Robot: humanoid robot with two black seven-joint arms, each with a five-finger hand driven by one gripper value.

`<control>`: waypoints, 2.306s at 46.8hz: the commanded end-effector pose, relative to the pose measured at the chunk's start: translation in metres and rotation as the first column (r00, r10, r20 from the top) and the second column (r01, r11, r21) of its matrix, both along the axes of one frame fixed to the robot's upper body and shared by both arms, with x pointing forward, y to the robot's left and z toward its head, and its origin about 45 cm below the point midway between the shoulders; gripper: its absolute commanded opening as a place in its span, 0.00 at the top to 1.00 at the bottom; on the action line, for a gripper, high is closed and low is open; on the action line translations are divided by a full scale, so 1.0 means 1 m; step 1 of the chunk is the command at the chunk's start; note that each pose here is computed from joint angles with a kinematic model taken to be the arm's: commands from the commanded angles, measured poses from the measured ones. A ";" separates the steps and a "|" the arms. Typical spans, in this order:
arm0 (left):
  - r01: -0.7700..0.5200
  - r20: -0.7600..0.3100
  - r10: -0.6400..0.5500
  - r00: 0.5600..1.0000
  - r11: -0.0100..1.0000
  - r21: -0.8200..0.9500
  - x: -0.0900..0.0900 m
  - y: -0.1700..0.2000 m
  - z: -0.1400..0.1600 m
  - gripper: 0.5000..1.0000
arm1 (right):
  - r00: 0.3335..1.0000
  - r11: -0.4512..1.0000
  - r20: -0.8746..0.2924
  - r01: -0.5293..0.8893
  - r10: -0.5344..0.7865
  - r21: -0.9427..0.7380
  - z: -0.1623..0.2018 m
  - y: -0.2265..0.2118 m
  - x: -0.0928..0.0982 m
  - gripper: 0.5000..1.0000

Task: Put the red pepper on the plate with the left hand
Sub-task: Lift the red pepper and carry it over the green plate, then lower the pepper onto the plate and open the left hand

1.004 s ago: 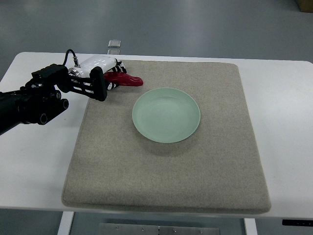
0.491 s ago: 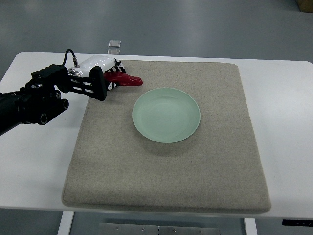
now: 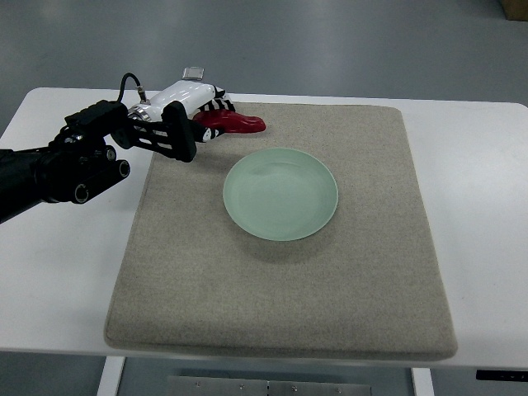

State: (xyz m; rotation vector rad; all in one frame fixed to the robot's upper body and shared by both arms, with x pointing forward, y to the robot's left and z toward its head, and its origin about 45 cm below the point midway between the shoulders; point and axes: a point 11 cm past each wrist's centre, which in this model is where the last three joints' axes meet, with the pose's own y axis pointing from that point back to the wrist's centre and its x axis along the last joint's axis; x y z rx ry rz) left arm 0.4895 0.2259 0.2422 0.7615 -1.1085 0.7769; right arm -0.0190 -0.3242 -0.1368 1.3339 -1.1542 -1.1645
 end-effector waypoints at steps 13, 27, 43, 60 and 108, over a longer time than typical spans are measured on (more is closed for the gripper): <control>0.265 0.040 -0.262 0.964 0.961 -0.075 -0.028 -0.062 0.020 1.00 | 1.000 1.000 0.000 0.000 0.000 0.000 0.000 0.000 0.000 0.14; 0.423 0.035 -0.423 0.905 0.906 0.027 -0.048 -0.079 0.009 1.00 | 1.000 1.000 0.000 0.000 0.000 0.000 0.000 0.000 0.000 0.14; 0.496 0.007 -0.498 0.867 0.865 0.074 -0.061 -0.086 -0.005 1.00 | 1.000 1.000 0.000 0.000 0.000 0.000 0.000 0.000 0.000 0.14; 0.504 0.000 -0.506 0.863 0.860 0.077 -0.063 -0.086 -0.007 1.00 | 1.000 1.000 -0.001 0.000 0.000 0.000 0.000 0.000 -0.001 0.14; 0.499 0.002 -0.500 0.866 0.866 0.036 -0.069 -0.091 -0.018 0.11 | 1.000 1.000 0.000 0.000 0.000 0.000 0.000 0.000 0.000 0.14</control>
